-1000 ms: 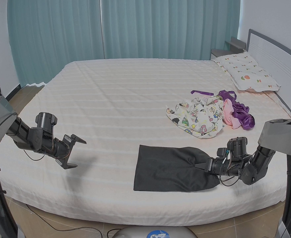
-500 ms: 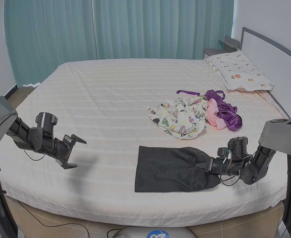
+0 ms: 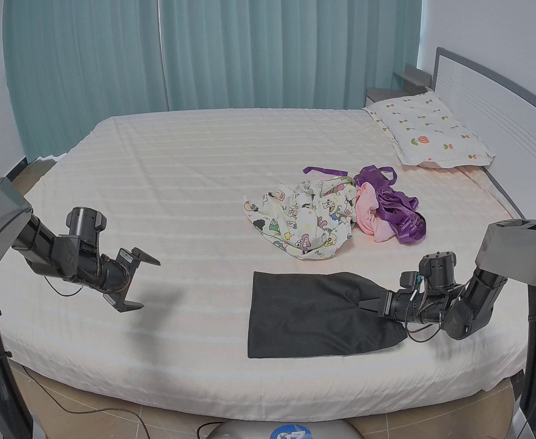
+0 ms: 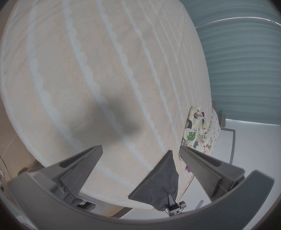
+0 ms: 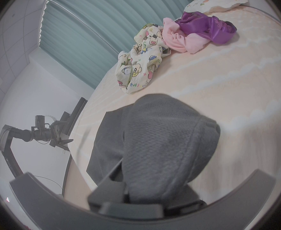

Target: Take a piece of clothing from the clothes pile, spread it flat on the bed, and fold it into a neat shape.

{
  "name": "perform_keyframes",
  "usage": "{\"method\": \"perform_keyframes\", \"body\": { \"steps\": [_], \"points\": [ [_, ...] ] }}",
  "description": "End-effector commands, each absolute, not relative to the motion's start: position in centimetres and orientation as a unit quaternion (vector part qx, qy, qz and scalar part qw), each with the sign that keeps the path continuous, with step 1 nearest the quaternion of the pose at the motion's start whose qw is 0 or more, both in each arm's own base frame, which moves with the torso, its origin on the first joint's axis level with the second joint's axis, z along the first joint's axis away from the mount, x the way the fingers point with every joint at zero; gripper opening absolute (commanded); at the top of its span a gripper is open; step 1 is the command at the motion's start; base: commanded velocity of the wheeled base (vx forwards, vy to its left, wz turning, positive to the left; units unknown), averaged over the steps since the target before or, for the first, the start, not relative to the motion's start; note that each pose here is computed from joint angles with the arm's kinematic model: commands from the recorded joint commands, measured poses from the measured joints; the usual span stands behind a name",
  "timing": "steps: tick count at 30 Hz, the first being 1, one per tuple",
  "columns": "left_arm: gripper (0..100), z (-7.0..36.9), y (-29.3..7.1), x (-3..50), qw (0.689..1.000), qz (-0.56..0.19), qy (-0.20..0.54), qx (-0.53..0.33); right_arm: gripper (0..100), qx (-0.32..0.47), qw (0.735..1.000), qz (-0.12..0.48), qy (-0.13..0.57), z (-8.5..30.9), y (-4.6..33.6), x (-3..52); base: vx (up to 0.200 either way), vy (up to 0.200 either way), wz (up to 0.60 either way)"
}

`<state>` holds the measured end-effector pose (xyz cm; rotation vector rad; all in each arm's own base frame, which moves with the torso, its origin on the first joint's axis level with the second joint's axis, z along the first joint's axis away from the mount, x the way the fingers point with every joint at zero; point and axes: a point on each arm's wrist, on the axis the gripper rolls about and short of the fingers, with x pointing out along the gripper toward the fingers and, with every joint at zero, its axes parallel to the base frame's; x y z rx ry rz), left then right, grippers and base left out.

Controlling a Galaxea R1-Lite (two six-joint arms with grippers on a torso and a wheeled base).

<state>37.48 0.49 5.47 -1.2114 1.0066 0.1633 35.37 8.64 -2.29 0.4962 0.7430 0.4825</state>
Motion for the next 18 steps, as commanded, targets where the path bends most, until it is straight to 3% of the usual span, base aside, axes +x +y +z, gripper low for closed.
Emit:
{"method": "perform_keyframes", "body": {
  "steps": [1, 18],
  "points": [
    [100, 5.4, 0.5, 37.5, 0.702, 0.074, 0.452, -0.545, 100, 0.238, 0.874, 0.23, 0.356, -2.2, 8.6, 35.3, 0.0, 0.0, 0.0],
    [100, 5.4, 0.5, 37.5, 0.703, 0.075, 0.453, -0.544, 100, 0.271, 0.888, 0.177, 0.326, -1.5, 4.5, 37.5, 0.0, 0.0, 0.0]
  ]
}}
